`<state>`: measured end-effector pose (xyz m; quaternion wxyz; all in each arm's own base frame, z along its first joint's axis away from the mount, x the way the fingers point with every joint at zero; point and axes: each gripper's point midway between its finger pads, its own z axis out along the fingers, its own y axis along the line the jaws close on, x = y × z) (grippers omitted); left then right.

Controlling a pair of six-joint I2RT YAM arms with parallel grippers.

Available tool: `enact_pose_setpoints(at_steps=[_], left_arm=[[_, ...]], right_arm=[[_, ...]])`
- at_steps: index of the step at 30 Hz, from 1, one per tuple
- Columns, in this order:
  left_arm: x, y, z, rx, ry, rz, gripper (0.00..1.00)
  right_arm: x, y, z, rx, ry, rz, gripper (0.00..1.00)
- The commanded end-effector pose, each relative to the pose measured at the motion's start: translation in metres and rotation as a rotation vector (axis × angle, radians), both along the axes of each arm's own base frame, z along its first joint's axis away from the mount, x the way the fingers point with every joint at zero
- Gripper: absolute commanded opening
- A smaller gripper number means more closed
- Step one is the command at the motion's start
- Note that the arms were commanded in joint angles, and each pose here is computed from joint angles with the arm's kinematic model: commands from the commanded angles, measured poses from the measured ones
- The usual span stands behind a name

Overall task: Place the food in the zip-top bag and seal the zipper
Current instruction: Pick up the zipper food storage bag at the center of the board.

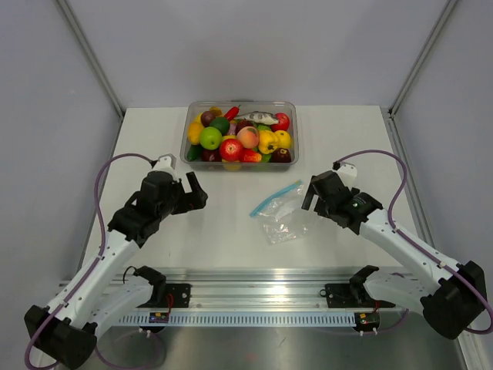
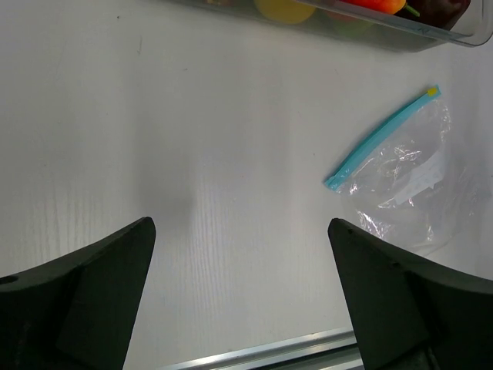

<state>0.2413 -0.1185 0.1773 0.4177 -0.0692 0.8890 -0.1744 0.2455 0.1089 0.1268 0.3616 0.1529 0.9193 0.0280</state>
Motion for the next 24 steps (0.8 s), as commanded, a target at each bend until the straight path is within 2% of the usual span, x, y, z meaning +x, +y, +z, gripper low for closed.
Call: enact_pose_setpoints(at_steps=[1, 6, 12, 14, 18, 20, 24], left_arm=[[0.008, -0.007, 0.02, -0.01, -0.033, -0.022, 0.99], [0.01, -0.001, 0.006, 0.046, 0.039, 0.011, 0.99], [0.007, -0.003, -0.001, 0.039, 0.065, -0.001, 0.99], [0.005, 0.0, -0.005, 0.051, 0.086, 0.015, 0.99], [0.004, 0.005, -0.008, 0.069, 0.106, 0.038, 0.99], [0.001, 0.004, -0.006, 0.062, 0.104, 0.035, 0.99], [-0.004, 0.005, -0.007, 0.05, 0.1, 0.027, 0.99]], right_arm=[[0.008, 0.006, 0.009, 0.031, -0.046, 0.004, 1.0], [0.009, 0.006, 0.005, 0.022, -0.039, 0.014, 0.99], [0.015, 0.015, 0.015, -0.015, -0.051, 0.016, 0.99], [0.025, 0.025, 0.034, -0.064, -0.101, -0.004, 0.99], [0.043, 0.06, 0.032, -0.112, -0.06, 0.022, 0.96], [0.053, 0.072, 0.027, -0.087, -0.056, -0.008, 0.93], [0.076, 0.105, 0.01, -0.034, -0.018, -0.043, 0.94]])
